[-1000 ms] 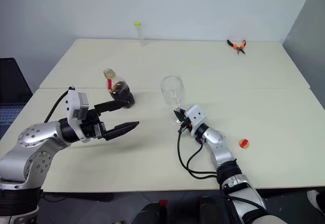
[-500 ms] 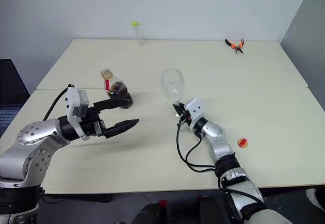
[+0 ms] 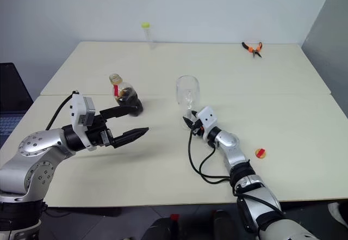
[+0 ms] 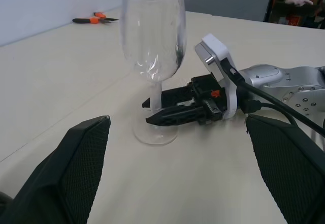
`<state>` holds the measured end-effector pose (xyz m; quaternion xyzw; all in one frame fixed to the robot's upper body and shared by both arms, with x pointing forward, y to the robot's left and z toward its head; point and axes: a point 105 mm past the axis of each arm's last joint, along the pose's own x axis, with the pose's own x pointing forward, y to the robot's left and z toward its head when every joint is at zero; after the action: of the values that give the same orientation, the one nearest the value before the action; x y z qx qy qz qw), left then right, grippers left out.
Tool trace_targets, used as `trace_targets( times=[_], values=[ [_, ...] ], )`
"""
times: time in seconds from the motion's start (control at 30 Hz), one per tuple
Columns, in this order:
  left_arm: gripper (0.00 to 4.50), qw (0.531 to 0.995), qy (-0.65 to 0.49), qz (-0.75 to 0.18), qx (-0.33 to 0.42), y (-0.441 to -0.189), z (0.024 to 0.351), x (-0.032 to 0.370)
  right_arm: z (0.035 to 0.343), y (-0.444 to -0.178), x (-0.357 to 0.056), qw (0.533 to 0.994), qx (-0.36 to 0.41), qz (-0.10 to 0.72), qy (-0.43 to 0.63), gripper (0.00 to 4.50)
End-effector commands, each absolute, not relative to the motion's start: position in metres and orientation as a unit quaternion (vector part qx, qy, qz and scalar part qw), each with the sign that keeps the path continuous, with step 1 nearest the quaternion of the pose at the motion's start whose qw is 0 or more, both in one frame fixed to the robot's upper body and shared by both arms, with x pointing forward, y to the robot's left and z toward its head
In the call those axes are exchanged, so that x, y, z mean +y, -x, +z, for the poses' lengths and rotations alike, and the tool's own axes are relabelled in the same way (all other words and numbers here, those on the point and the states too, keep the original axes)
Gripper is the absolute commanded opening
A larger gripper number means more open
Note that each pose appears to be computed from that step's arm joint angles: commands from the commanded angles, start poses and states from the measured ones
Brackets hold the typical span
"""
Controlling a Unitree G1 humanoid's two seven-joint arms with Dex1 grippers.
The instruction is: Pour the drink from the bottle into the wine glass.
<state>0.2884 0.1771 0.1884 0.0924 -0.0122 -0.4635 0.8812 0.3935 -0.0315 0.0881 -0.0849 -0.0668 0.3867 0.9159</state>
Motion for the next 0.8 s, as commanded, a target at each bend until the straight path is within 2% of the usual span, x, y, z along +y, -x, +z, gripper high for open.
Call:
trace_targets(
  times=[0.03, 0.17, 0.4, 0.63, 0.8],
  values=[
    [4.50, 0.882, -0.106, -0.457, -0.037, -0.288, 0.200, 0.179, 0.093, -0.394, -0.034, 0.917, -0.079, 0.380, 0.093, 3.12],
    [4.50, 0.885, -0.106, -0.452, -0.039, -0.289, 0.199, 0.180, 0.092, -0.392, -0.038, 0.917, -0.082, 0.377, 0.106, 4.47],
    [4.50, 0.893, -0.104, -0.434, -0.050, -0.292, 0.199, 0.184, 0.098, -0.385, -0.052, 0.920, -0.086, 0.369, 0.099, 4.47],
    [4.50, 0.892, -0.108, -0.435, -0.064, -0.288, 0.206, 0.180, 0.105, -0.364, -0.068, 0.920, -0.043, 0.378, 0.091, 4.47],
    [4.50, 0.894, -0.102, -0.432, -0.063, -0.285, 0.204, 0.180, 0.105, -0.343, -0.090, 0.916, -0.012, 0.375, 0.138, 4.47]
  ],
)
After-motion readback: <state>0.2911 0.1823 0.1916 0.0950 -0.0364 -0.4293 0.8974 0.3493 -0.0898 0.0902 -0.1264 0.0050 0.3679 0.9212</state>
